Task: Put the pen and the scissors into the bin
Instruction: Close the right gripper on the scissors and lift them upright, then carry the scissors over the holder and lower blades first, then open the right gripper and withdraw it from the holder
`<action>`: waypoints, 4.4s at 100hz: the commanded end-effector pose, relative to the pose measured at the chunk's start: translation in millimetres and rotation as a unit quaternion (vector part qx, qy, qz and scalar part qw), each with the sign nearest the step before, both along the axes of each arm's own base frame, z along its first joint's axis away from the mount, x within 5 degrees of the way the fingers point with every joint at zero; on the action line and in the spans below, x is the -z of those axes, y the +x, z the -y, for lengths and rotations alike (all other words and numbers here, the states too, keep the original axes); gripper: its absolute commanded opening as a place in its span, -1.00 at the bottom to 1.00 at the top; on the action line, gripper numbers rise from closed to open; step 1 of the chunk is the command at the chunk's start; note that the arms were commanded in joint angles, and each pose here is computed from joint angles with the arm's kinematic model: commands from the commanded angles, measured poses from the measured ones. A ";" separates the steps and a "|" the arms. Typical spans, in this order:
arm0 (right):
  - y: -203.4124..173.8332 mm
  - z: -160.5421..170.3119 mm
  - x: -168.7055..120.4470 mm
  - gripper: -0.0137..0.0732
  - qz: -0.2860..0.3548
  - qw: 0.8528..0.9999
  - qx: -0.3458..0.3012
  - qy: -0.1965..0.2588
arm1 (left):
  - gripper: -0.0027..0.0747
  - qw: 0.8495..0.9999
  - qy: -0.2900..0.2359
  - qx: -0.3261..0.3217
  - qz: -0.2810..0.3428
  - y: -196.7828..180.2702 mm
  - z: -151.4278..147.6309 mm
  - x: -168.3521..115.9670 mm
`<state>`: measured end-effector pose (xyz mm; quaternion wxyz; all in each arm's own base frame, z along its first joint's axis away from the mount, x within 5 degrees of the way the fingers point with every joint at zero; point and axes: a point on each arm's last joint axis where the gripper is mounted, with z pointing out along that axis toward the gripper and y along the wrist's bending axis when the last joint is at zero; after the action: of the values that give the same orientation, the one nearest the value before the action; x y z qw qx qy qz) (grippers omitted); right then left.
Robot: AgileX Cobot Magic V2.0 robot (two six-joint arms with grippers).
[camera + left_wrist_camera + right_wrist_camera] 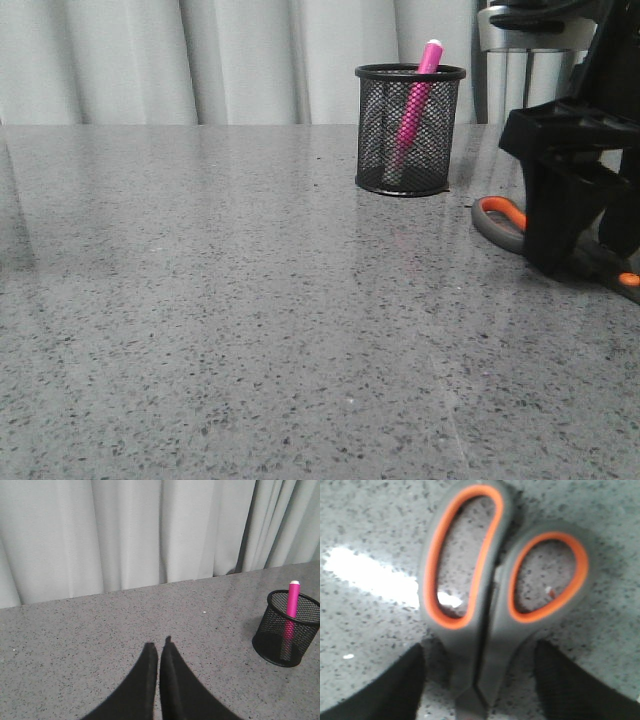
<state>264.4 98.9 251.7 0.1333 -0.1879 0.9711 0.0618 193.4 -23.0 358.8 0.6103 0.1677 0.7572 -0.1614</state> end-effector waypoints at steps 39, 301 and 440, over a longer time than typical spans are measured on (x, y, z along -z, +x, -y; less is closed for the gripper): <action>-1.4 -0.5 -13.6 -0.86 0.020 1.000 -0.009 0.008 | -0.98 0.999 -0.020 -0.008 0.028 -2.0 0.7 -14.2; 44.9 -27.2 -31.1 0.07 0.641 0.739 0.054 0.200 | -0.98 0.999 -0.035 -0.012 0.031 -1.7 0.5 -16.0; -190.3 93.9 -26.1 -0.86 0.688 0.709 0.117 0.100 | -0.98 0.977 -0.007 -0.148 0.152 -112.4 -6.3 78.9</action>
<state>81.2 6.4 274.6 0.7702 -0.0482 0.6359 0.0048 89.5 -18.1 282.5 0.7217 0.0969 0.6841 -0.0428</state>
